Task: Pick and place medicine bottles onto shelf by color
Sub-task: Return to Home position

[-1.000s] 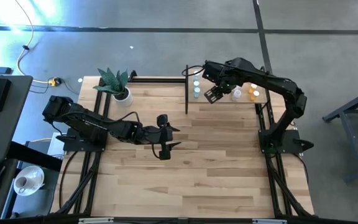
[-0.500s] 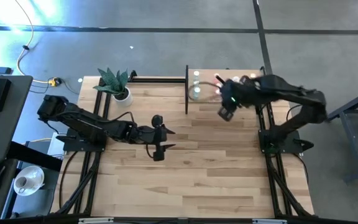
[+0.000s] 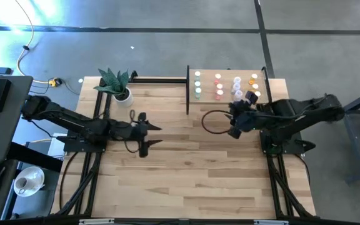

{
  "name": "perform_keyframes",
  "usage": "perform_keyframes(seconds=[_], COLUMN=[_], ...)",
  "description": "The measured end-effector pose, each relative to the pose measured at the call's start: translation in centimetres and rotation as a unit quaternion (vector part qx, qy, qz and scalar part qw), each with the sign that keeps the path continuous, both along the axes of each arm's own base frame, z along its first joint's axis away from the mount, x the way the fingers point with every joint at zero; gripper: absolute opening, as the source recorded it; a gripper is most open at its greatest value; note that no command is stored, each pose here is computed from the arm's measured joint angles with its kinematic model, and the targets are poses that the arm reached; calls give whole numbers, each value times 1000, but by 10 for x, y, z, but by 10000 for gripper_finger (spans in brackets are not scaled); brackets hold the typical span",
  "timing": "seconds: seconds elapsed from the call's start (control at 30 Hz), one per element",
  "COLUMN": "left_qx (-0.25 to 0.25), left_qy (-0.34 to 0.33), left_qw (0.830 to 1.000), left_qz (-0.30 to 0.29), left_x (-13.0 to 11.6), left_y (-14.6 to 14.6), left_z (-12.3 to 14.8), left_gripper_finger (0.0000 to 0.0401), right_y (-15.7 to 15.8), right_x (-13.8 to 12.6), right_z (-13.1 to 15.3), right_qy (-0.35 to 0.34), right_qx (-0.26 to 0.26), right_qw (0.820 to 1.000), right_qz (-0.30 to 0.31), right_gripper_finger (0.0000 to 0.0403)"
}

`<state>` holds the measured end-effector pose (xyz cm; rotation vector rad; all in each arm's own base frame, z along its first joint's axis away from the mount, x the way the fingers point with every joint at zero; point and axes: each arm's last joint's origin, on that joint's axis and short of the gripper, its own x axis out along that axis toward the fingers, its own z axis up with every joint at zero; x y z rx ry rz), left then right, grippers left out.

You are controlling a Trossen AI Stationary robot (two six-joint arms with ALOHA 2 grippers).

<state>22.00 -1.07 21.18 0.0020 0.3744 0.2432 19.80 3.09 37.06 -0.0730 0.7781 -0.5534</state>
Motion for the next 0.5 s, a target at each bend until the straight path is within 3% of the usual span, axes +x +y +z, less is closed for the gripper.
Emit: perform_keyframes(seconds=[0.3, 0.5], left_qx=[-2, 9], left_qy=[-53, -85], left_qw=[998, 996], left_qz=[19, 20], left_x=[-44, -66], left_y=[11, 13], left_z=[-4, -9], left_gripper_finger=[236, 236], right_y=[-6, -8], right_x=[-45, -80], right_z=[-48, -84], right_qy=[-86, -169], right_qx=[34, 61], right_qw=[994, 980], right_qz=[63, 86], right_gripper_finger=[158, 158])
